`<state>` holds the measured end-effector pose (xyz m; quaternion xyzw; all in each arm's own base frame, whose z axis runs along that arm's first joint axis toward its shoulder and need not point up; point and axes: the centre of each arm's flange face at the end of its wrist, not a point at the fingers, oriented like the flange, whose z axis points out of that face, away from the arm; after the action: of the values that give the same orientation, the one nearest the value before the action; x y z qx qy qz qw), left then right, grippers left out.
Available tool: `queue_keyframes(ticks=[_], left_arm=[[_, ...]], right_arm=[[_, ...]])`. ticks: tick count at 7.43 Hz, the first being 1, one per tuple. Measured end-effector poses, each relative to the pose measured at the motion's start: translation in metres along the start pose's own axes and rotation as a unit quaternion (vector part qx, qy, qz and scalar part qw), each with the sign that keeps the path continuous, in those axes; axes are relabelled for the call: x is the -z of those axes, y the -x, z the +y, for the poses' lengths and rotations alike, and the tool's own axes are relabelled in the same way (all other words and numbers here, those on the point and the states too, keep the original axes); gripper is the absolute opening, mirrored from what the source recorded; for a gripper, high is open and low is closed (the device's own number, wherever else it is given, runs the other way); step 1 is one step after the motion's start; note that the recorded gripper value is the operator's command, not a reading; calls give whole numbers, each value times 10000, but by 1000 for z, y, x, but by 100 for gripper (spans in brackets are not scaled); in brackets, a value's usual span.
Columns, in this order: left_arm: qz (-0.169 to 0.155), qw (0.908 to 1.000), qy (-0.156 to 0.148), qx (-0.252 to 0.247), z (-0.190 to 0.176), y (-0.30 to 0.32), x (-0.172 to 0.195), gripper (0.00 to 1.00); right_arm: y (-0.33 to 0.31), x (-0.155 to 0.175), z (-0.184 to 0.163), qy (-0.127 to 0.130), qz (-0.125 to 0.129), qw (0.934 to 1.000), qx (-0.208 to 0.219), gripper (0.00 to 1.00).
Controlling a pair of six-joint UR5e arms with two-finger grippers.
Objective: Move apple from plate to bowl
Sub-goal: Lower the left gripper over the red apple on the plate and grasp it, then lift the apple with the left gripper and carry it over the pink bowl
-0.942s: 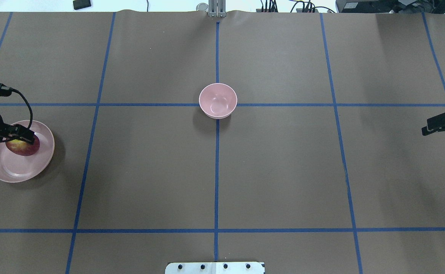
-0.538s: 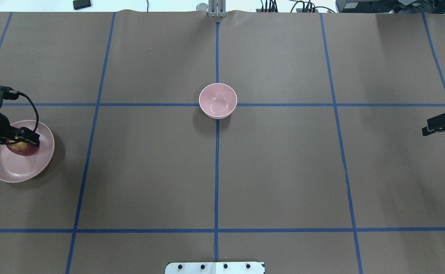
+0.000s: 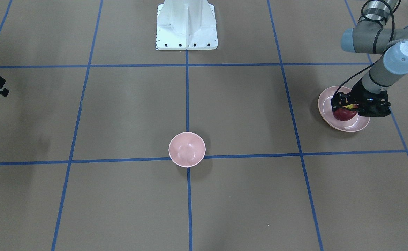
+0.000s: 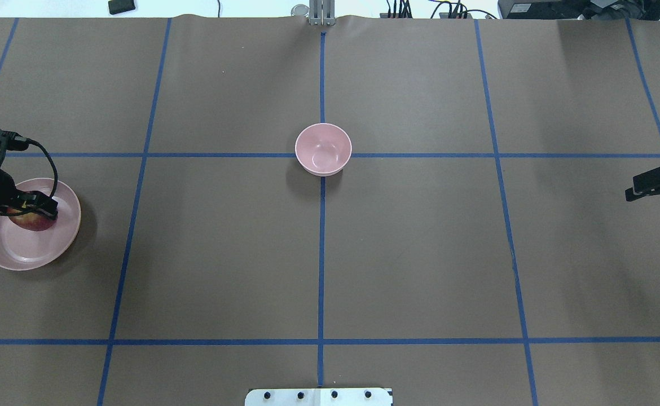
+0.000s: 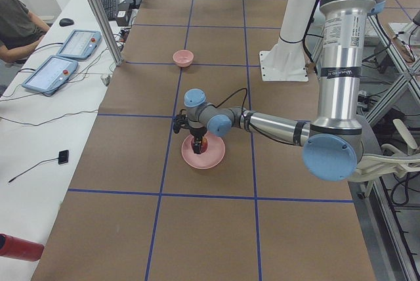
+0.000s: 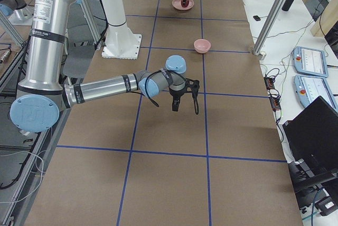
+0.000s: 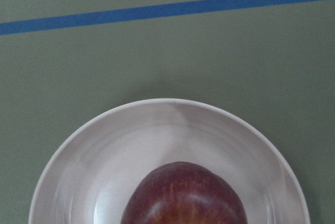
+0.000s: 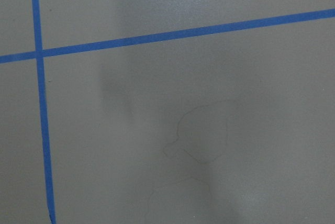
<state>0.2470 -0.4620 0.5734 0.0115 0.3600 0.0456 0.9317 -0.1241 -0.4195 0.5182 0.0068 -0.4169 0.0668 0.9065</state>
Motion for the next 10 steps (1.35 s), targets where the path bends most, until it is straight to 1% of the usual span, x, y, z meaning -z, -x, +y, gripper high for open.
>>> queue_keyframes(ticks=[1, 2, 3, 5, 6, 8, 10], left_arm=[[20, 10000, 3, -2, 0, -1, 1, 0], [108, 9999, 50, -13, 1, -5, 4, 0], [287, 9995, 117, 11, 1, -5, 14, 0], [596, 9980, 43, 203, -5, 9, 51, 0], [672, 9973, 45, 308, -11, -2, 78, 0], [684, 9964, 81, 498, -38, -65, 127, 0], [874, 9929, 126, 795, -56, -169, 147, 0]], right_arm=[[1, 1, 0, 4, -15, 10000, -1, 100], [2, 1, 0, -1, -21, 10000, -2, 100], [2, 0, -1, -11, -12, 10000, -2, 100], [3, 0, -4, -38, 2, 10000, 5, 100], [3, 0, -4, -45, 6, 10000, 3, 100], [-7, 2, -5, -76, 35, 10000, -37, 100], [-34, 4, -7, -101, 122, 9999, 29, 100]])
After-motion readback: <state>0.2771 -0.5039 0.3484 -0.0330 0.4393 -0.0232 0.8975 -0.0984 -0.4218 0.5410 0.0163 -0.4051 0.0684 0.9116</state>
